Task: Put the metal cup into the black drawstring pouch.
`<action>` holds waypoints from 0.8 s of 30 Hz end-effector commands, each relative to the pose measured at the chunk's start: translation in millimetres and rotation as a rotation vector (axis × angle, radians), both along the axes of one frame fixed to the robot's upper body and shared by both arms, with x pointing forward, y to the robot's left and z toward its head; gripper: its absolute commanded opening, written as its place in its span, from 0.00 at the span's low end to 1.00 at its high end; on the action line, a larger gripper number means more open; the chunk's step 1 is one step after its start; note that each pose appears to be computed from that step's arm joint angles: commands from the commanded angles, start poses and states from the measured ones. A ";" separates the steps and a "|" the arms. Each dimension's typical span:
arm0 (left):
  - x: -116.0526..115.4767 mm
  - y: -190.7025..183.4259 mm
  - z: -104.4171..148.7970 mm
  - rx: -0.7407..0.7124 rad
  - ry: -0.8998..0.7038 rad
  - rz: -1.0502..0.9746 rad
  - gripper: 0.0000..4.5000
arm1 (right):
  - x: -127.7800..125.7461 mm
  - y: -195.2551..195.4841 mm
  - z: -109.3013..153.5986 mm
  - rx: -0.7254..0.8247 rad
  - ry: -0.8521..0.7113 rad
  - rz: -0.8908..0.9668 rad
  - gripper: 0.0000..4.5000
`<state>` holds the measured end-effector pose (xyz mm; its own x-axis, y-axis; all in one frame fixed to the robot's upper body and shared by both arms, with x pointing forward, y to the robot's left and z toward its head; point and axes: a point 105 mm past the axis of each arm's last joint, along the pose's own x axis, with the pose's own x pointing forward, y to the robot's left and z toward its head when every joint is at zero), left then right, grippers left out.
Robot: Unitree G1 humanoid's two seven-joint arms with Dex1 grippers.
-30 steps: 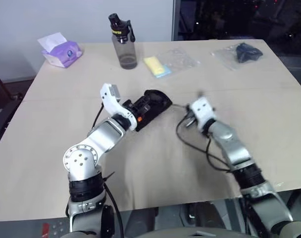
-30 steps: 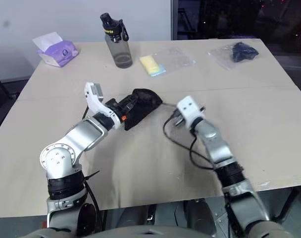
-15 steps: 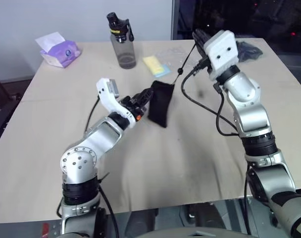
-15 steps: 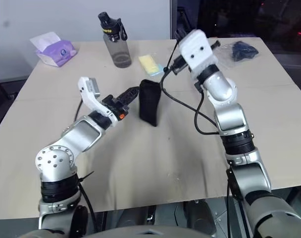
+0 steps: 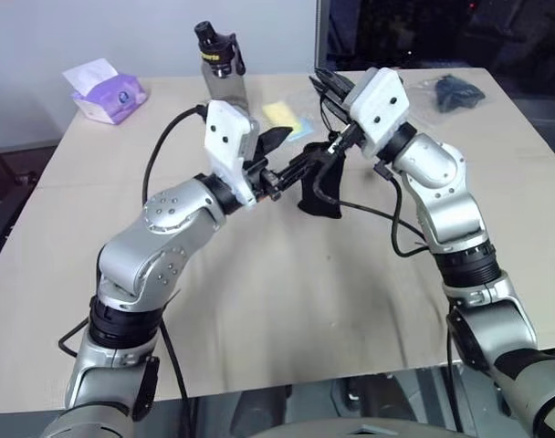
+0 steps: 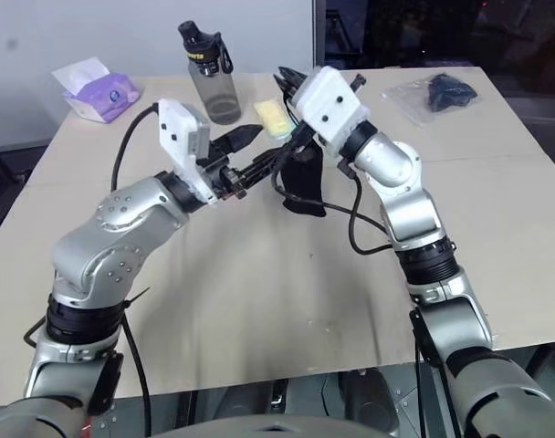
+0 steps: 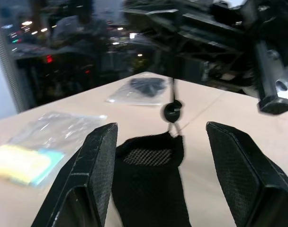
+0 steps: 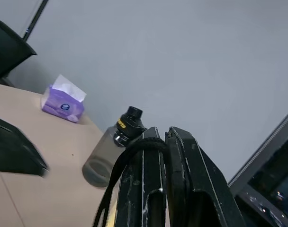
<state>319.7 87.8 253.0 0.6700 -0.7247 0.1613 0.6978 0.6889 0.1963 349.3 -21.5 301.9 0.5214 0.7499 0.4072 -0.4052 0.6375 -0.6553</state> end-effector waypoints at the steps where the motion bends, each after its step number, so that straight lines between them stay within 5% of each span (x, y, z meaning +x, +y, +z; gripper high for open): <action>1: 1.4 -11.2 11.4 -0.005 -0.067 -0.040 0.68 | -20.0 9.3 22.8 0.030 -0.088 0.070 0.00; 12: 10.5 -31.6 7.9 -0.037 -0.069 -0.108 0.68 | -29.1 17.2 28.8 0.052 -0.101 0.103 0.00; 15: 9.4 -32.9 7.4 -0.043 -0.075 -0.116 0.49 | -28.8 16.8 29.5 0.053 -0.103 0.101 0.00; 19: 8.5 -31.6 7.7 -0.056 -0.077 -0.113 0.07 | -28.4 16.3 29.6 0.052 -0.104 0.099 0.00; 24: 8.7 -29.8 -3.2 -0.036 -0.048 -0.100 0.05 | -25.5 12.1 34.3 0.088 -0.111 0.080 0.00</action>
<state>334.0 57.9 243.7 0.5962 -0.7783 0.1972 0.7590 0.6264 0.1777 334.5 -6.2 311.0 0.4569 0.7702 0.4450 -0.4353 0.6299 -0.6433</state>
